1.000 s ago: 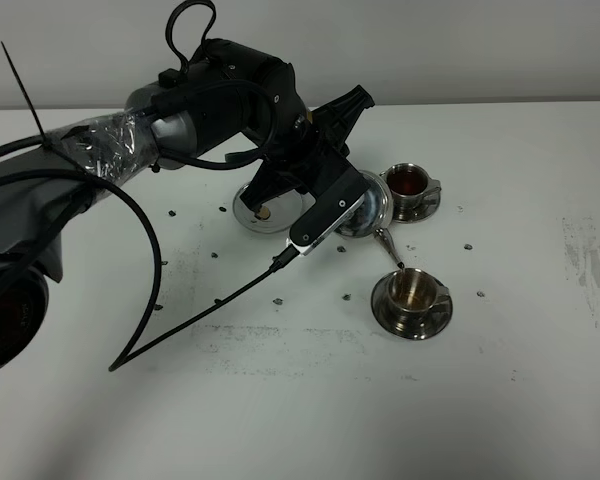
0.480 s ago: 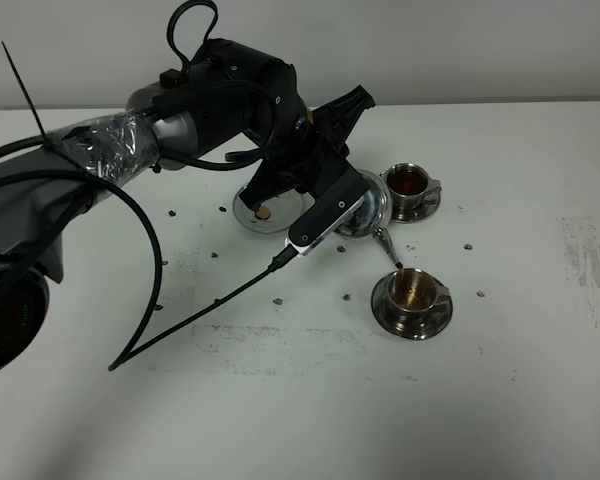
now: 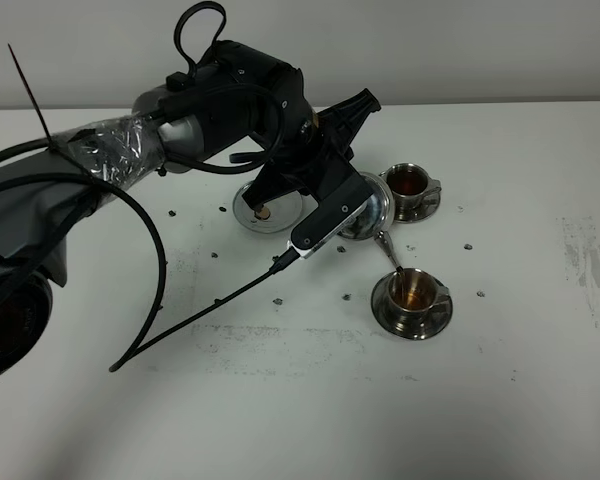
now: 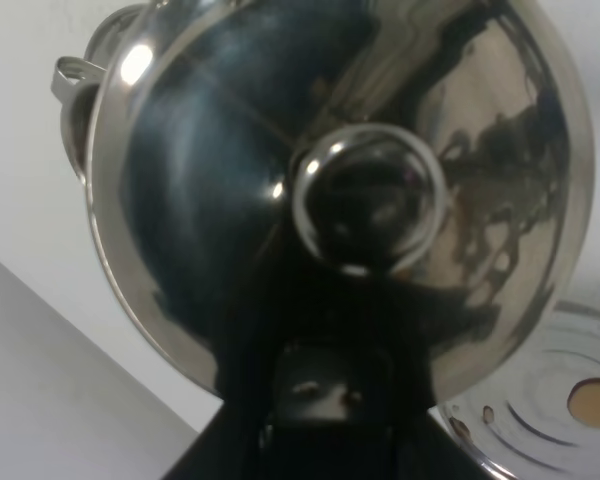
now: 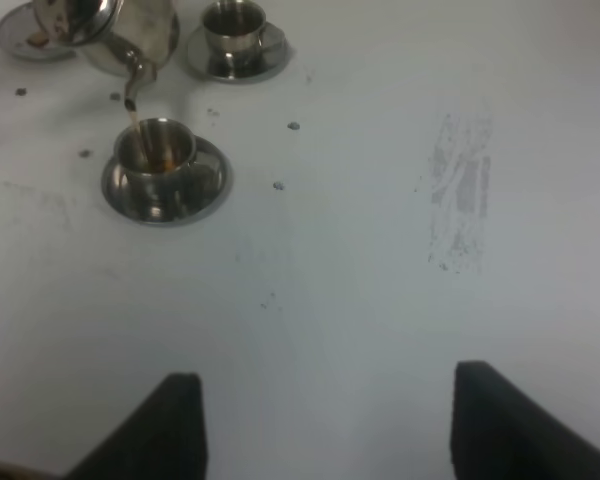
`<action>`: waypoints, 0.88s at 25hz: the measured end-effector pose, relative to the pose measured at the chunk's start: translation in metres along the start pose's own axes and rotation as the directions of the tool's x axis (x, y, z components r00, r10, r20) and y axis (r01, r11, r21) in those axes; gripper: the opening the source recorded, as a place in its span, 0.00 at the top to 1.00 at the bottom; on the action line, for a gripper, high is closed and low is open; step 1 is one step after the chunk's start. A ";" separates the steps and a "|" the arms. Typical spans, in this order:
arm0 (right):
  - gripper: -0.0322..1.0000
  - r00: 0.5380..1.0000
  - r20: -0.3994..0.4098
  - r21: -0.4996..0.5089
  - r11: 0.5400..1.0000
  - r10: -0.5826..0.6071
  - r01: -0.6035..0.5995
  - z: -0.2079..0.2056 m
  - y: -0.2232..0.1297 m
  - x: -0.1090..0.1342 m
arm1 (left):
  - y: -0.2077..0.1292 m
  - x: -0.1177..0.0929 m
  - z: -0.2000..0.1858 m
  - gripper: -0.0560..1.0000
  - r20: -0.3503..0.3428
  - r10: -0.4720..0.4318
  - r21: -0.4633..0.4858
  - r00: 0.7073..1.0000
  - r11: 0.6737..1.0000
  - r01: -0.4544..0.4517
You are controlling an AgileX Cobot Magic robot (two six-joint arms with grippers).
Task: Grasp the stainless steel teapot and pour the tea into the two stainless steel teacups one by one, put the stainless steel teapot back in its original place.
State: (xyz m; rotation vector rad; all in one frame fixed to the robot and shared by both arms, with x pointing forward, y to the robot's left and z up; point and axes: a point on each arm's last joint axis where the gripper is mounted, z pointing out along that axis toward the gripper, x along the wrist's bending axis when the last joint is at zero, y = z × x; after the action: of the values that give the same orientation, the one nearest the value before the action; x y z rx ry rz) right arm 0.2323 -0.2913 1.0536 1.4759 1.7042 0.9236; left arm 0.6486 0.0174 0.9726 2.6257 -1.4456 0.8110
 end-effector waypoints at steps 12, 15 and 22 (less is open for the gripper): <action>0.44 1.000 0.000 0.000 1.000 0.001 -0.001 0.000 0.000 0.000 | 0.002 0.002 0.000 0.75 -0.002 0.027 0.016 1.000 1.000 -0.027; 0.44 1.000 0.000 0.000 1.000 0.001 -0.001 0.000 0.000 0.000 | 0.002 0.002 0.000 0.75 -0.005 0.028 0.018 1.000 0.999 -0.027; 0.44 1.000 0.000 0.000 1.000 0.001 -0.001 0.000 0.000 0.000 | 0.000 0.003 0.000 0.75 -0.012 0.046 0.040 0.999 0.998 -0.046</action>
State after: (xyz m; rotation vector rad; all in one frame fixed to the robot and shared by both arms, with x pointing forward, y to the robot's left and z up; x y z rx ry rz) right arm 0.2323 -0.2913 1.0536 1.4768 1.7036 0.9241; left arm 0.6498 0.0153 0.9741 2.6198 -1.5079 0.8688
